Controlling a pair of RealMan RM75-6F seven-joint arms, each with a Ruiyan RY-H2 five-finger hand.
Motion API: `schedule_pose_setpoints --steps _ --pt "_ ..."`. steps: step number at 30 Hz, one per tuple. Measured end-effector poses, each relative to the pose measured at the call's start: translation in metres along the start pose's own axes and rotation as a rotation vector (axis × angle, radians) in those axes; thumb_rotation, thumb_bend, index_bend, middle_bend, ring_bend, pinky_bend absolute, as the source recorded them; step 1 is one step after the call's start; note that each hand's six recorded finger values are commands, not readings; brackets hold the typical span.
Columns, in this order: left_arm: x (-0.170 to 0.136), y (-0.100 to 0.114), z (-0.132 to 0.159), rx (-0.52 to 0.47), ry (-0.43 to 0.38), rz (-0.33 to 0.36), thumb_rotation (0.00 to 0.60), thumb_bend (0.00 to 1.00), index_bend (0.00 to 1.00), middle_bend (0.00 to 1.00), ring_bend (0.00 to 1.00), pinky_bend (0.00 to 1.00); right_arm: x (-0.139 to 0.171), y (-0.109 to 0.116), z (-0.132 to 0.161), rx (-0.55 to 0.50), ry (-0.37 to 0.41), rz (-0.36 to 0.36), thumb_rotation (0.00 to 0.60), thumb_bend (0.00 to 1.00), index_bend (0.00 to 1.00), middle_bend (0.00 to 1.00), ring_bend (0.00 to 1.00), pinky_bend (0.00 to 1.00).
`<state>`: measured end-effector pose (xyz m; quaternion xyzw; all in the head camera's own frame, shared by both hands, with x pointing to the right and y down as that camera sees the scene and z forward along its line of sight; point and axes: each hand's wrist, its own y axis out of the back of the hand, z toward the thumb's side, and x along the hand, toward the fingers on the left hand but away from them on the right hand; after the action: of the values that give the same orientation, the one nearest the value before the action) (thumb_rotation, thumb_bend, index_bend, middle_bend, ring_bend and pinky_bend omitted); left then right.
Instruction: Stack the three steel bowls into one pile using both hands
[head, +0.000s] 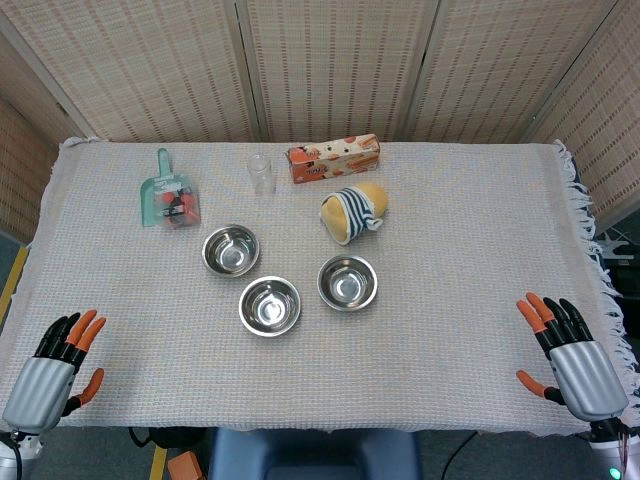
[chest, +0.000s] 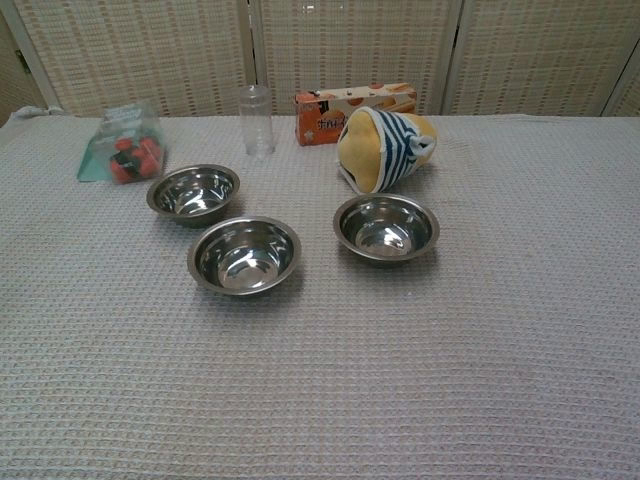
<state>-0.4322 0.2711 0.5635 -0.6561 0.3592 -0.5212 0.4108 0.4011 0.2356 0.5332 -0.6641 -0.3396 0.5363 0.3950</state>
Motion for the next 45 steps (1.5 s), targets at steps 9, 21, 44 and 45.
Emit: schedule_pose_setpoints --steps 9,21,44,45 --pt "0.022 -0.008 0.008 -0.023 -0.063 0.011 0.6 0.45 0.0 0.0 0.0 0.08 -0.005 -0.005 -0.002 0.008 -0.019 0.014 0.6 0.06 0.0 0.0 0.0 0.0" --pt "0.126 -0.064 0.034 0.091 -0.182 -0.051 0.6 0.45 0.08 0.0 0.0 0.08 -0.021 -0.016 -0.013 0.045 -0.084 0.038 0.6 0.07 0.0 0.0 0.0 0.0" --pt "0.23 -0.116 0.066 0.166 -0.244 -0.043 0.6 0.45 0.24 0.04 0.0 0.08 -0.037 -0.019 -0.037 0.037 -0.189 0.059 0.6 0.06 0.0 0.0 0.0 0.0" --pt "0.232 -0.118 0.07 0.163 -0.254 -0.044 0.6 0.45 0.25 0.04 0.0 0.08 -0.037 -0.019 -0.038 0.036 -0.193 0.06 0.6 0.06 0.0 0.0 0.0 0.0"
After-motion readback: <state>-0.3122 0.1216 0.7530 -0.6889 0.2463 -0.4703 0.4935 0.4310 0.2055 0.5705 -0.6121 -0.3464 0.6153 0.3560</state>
